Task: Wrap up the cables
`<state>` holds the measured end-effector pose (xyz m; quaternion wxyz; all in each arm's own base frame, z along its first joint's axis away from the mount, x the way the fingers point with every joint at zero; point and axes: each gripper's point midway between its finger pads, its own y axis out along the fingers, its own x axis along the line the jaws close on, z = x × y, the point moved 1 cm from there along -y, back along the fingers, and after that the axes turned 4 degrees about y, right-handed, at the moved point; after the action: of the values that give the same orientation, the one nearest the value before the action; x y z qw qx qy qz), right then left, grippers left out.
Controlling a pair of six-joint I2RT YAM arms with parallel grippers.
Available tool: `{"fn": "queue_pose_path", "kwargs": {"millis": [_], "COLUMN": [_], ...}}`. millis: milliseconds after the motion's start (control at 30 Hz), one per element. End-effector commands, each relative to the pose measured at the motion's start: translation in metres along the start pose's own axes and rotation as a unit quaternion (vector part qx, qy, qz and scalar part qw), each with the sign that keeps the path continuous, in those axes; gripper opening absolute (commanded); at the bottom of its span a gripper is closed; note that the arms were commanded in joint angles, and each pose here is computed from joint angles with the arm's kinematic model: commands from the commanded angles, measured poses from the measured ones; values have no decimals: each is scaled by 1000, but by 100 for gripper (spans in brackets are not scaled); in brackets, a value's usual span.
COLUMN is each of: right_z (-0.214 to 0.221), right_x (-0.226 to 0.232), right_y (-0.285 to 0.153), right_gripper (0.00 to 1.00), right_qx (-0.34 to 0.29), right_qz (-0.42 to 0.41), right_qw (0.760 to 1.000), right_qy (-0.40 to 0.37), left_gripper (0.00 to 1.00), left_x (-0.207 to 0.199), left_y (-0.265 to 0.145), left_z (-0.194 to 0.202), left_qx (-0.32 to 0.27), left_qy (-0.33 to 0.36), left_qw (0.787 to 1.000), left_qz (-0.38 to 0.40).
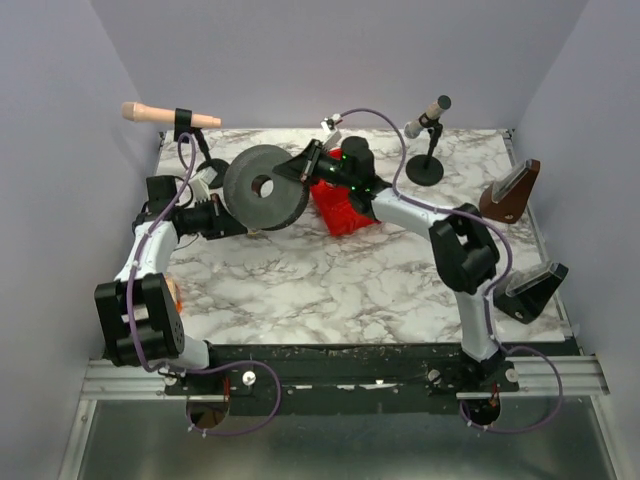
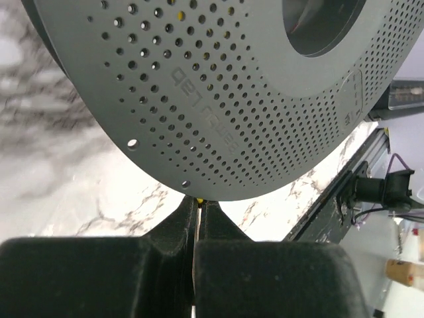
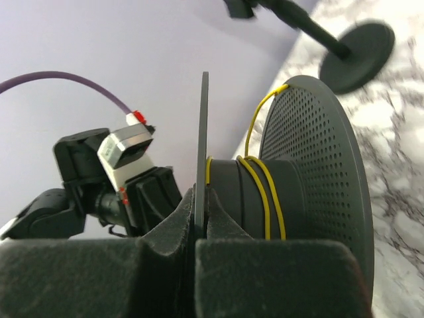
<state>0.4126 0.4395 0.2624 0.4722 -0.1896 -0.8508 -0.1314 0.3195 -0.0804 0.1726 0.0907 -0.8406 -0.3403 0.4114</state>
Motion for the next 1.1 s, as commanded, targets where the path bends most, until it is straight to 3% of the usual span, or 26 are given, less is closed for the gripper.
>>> {"fn": "queue_pose_path", "kwargs": {"millis": [0,267,433,533,700,900,933,1067], "right_z": [61,91,106,109,102,95,90,80], "right_x": [-43,-87,-105,-112,-102,-86,-78,-53], "right_y": [18,34,21,15,10,-18,-22,-38], "right_gripper": [0,3,40,48,54,85,99,100], "right_qx": [133,251,271,274,269,247,242,247], "right_qz": [48,50,75,84,76,101,98,105], "right_qw": [989,957,944,940,947,961,964,963], "right_qy": [42,139,174,186,155,73,53,-25], "left_gripper": [0,0,0,0,0,0,0,0], "left_x": [22,51,73,85,94,97,97,98], "left_y": [-4,8,17,24,27,26,26,26], "left_z": [9,32,37,47,54,52,52,53], "left_qx": [3,21,27,42,55,53,53,57], "left_qy": [-42,-127,-149,-173,-181,-173,-172,-174], "left_qw": [999,990,985,981,977,978,978,977], "left_qz": [-22,-55,-78,-84,-94,-105,-104,-105]}}
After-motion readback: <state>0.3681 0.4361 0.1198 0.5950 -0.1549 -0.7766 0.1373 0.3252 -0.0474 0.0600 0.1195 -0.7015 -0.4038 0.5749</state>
